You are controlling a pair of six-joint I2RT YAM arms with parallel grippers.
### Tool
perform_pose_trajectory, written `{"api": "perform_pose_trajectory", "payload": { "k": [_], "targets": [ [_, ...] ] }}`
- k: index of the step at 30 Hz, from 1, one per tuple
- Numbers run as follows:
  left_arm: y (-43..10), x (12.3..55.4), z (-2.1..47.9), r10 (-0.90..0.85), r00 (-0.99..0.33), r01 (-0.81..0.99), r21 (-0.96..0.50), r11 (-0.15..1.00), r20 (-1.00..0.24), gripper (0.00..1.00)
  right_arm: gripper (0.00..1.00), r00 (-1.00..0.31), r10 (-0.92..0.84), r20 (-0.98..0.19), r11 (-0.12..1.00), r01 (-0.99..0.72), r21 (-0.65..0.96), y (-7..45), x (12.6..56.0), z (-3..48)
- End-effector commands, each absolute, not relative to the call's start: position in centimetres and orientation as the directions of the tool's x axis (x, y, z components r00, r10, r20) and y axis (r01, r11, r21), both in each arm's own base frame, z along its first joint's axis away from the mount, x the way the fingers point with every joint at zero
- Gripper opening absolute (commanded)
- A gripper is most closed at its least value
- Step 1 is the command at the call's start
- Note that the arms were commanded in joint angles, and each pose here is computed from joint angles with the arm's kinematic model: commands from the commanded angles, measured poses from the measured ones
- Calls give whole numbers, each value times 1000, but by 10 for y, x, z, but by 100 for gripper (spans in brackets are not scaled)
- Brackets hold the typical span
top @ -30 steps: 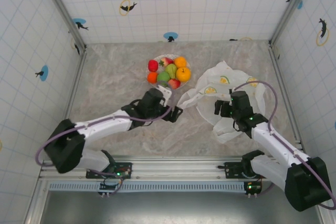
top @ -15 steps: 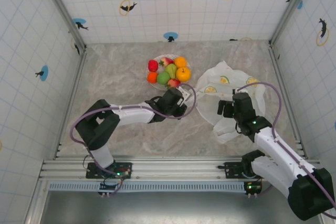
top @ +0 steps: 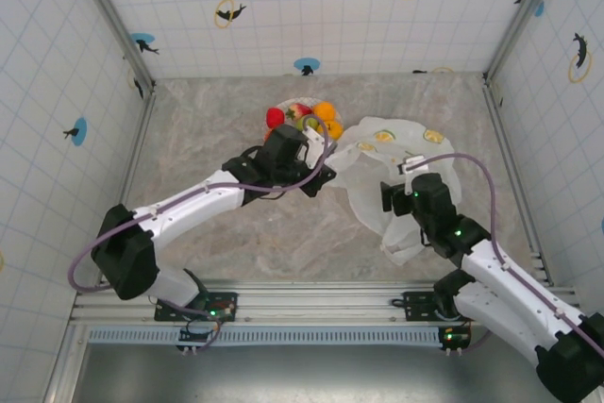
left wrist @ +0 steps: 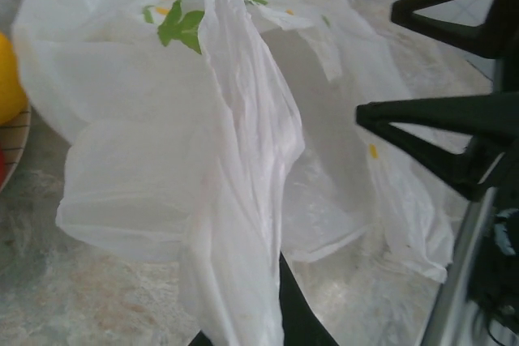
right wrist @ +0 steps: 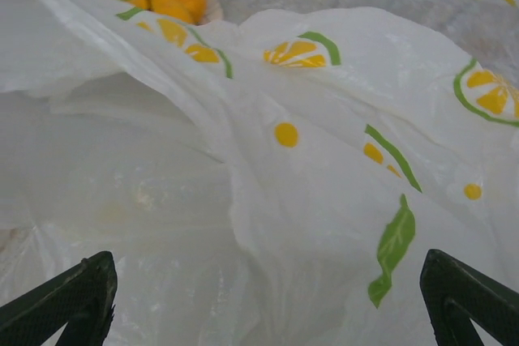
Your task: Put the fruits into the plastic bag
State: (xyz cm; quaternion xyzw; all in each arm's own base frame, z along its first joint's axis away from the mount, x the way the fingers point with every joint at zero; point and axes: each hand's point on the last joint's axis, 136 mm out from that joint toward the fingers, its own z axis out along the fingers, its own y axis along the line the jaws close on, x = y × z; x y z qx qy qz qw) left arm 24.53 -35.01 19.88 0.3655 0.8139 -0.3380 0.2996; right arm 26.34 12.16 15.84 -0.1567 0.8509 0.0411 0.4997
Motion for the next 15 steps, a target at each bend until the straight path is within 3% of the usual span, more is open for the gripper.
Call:
{"api": "perform_pose_trajectory", "payload": {
  "k": [1, 10, 15],
  "targets": [
    [-343, 221, 206, 436, -582, 804, -404, 436, -687, 0, 99, -370, -325, -870, 921, -331, -204, 131, 266, 160],
    [-337, 213, 210, 462, -578, 813, -424, 400, -673, 0, 95, -243, -544, -803, 839, -181, -514, 128, 290, 162],
    [-334, 209, 211, 444, -601, 799, -476, 368, -665, 0, 89, -212, -588, -780, 808, -196, -556, 128, 301, 156]
  ]
}}
